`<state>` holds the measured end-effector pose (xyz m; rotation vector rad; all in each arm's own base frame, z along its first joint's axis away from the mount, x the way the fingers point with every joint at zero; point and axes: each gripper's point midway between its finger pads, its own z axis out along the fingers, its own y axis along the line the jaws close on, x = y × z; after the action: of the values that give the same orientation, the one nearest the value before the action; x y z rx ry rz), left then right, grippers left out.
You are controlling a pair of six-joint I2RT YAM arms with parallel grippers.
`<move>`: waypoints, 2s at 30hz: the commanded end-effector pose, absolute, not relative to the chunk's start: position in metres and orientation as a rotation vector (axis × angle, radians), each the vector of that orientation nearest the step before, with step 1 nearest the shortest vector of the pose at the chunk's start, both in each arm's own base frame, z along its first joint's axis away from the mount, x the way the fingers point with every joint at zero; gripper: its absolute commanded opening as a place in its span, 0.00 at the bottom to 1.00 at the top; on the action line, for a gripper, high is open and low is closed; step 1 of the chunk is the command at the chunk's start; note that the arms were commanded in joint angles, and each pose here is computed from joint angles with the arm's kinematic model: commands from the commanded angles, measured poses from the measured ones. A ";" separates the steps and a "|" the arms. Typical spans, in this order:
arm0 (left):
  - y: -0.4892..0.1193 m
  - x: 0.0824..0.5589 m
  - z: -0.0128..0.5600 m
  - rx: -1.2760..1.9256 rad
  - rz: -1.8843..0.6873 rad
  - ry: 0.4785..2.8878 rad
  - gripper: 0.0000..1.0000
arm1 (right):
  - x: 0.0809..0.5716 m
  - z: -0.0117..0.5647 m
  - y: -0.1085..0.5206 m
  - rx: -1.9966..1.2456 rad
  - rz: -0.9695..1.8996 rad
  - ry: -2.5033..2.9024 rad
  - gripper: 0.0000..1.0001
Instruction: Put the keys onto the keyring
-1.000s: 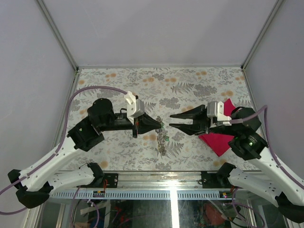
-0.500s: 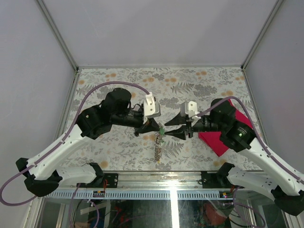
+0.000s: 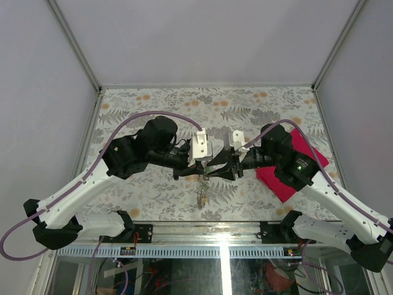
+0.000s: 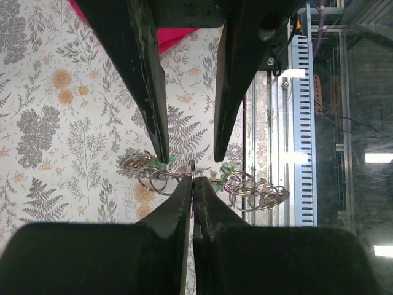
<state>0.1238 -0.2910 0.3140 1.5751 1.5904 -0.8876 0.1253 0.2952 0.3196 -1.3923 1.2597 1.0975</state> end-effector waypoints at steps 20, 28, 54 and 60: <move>-0.297 0.125 0.338 1.564 -0.844 1.500 0.00 | 0.125 0.310 0.310 -1.447 1.173 1.224 0.24; -0.297 0.125 0.338 1.565 -0.838 1.499 0.00 | 0.127 0.308 0.311 -1.445 1.168 1.233 0.08; -0.284 0.119 0.376 1.208 -0.936 1.317 0.33 | 0.125 0.358 0.301 -1.212 1.136 1.026 0.00; -0.283 0.123 0.387 1.080 -0.965 1.275 0.32 | 0.123 0.378 0.297 -1.086 1.185 0.966 0.00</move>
<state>0.1169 -0.2799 0.3482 1.2418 1.3944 -0.9316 0.1283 0.3030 0.3211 -1.2251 1.1646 1.1710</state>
